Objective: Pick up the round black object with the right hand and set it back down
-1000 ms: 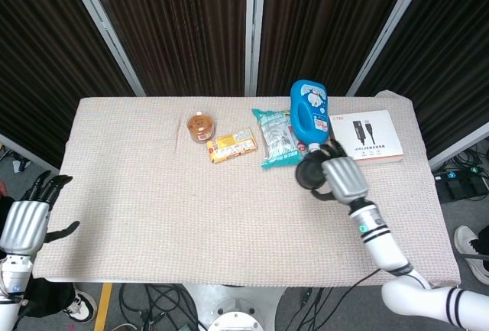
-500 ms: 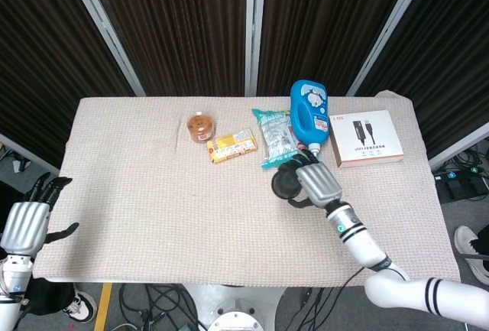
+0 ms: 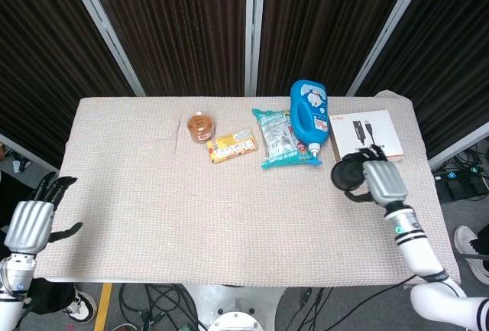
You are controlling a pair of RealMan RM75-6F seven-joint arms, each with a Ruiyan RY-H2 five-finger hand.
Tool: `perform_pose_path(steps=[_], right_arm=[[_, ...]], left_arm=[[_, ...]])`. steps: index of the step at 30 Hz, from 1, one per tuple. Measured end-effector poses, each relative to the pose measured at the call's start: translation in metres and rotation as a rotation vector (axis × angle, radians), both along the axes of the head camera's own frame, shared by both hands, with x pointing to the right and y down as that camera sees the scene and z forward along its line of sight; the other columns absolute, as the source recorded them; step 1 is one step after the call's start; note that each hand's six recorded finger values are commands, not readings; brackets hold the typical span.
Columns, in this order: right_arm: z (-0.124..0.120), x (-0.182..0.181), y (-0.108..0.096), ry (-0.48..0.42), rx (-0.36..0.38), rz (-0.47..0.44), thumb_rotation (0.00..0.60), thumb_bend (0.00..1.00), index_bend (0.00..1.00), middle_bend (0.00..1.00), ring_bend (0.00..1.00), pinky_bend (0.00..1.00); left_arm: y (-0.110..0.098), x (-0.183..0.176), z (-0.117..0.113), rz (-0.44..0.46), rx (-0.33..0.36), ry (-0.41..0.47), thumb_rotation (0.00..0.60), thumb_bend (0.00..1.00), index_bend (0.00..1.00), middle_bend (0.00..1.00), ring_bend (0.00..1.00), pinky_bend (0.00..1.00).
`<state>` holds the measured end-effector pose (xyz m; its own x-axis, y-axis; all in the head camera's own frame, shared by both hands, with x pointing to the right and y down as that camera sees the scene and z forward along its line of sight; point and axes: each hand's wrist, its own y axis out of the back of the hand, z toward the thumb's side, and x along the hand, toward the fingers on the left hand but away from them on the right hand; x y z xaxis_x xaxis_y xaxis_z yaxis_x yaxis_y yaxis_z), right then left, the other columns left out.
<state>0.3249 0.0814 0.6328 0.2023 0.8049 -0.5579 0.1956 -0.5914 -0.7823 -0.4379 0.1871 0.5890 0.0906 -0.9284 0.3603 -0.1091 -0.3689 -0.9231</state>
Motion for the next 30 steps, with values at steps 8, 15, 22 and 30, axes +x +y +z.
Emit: perform_pose_path(steps=[8,15,22,30], right_arm=[[0.02,-0.144,0.012,-0.2,-0.023,-0.227,0.6,0.16,0.37,0.5,0.13,0.0],[0.006,-0.03,0.004,-0.017,0.03,-0.056,0.6,0.16,0.37,0.5,0.13,0.0],[0.014,-0.014,0.017,-0.008,-0.007,-0.055,0.6,0.16,0.37,0.5,0.13,0.0],[0.029,-0.101,0.027,-0.114,0.01,-0.197,0.6,0.16,0.37,0.5,0.13,0.0]], left_arm=[[-0.002,0.001,-0.002,-0.003,-0.002,-0.007,0.6,0.13,0.17,0.15,0.06,0.31],[0.0,0.004,0.005,0.0,-0.014,0.007,0.6,0.13,0.17,0.15,0.06,0.31],[-0.001,0.004,0.003,0.005,-0.004,-0.003,0.6,0.13,0.17,0.15,0.06,0.31],[-0.004,0.004,0.002,0.004,0.008,-0.006,0.6,0.13,0.17,0.15,0.06,0.31]])
